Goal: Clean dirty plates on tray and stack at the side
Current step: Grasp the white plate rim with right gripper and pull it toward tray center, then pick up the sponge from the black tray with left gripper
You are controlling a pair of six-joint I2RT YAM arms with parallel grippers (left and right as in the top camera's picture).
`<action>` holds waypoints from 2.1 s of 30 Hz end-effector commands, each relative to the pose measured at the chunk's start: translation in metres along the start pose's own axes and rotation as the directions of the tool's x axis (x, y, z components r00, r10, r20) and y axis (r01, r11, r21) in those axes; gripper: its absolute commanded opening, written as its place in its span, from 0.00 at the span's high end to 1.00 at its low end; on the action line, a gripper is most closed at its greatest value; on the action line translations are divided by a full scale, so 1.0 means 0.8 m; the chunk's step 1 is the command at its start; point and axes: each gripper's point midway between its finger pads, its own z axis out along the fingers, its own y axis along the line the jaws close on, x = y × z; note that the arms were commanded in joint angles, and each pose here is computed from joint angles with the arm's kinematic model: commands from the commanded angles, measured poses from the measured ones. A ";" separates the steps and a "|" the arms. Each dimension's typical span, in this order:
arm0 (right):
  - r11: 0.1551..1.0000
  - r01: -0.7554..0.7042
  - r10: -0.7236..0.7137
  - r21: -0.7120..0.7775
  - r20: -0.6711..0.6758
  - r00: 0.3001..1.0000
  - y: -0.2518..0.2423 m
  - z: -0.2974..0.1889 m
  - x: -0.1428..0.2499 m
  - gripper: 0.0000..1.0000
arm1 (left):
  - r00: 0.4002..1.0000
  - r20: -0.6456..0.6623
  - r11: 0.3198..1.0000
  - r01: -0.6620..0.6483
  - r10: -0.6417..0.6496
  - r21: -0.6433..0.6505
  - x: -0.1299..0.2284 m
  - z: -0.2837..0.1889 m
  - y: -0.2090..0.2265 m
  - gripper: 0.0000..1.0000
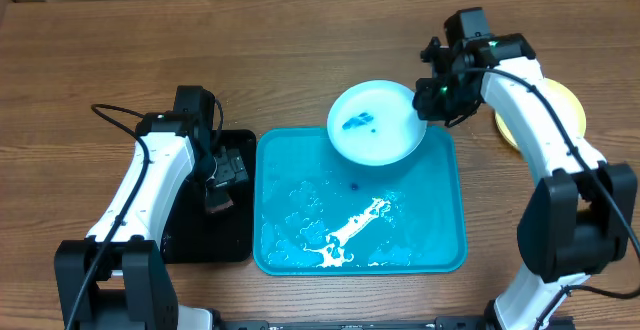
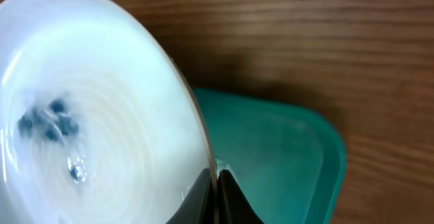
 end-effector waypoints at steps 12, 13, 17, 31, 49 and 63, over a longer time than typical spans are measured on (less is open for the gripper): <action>0.986 -0.071 0.097 0.151 -0.175 0.980 0.000 0.108 0.113 0.96 | 1.000 0.029 1.000 -0.011 0.011 0.022 -0.010 -0.001 -0.007 0.00; 0.986 -0.069 0.097 0.153 -0.179 0.979 0.001 0.109 0.116 0.96 | 1.000 0.029 1.000 -0.011 0.011 0.022 -0.010 -0.001 -0.007 0.00; 0.986 -0.066 0.095 0.155 -0.187 0.978 0.007 0.110 0.120 0.96 | 0.999 0.031 1.000 -0.011 0.010 0.022 -0.010 -0.001 -0.007 0.14; 0.987 -0.045 0.085 0.154 -0.265 0.960 0.020 0.108 0.146 0.96 | 0.986 0.166 0.996 -0.019 0.033 -0.087 -0.047 0.005 0.012 0.25; 0.992 -0.069 0.099 0.108 -0.298 0.950 0.031 0.106 0.154 0.96 | 1.000 0.011 0.999 0.012 -0.011 -0.035 -0.034 0.087 -0.016 0.44; 0.992 -0.069 0.098 0.105 -0.298 0.949 0.032 0.106 0.154 0.96 | 0.999 0.042 1.000 0.019 -0.019 -0.004 -0.039 0.069 -0.020 0.34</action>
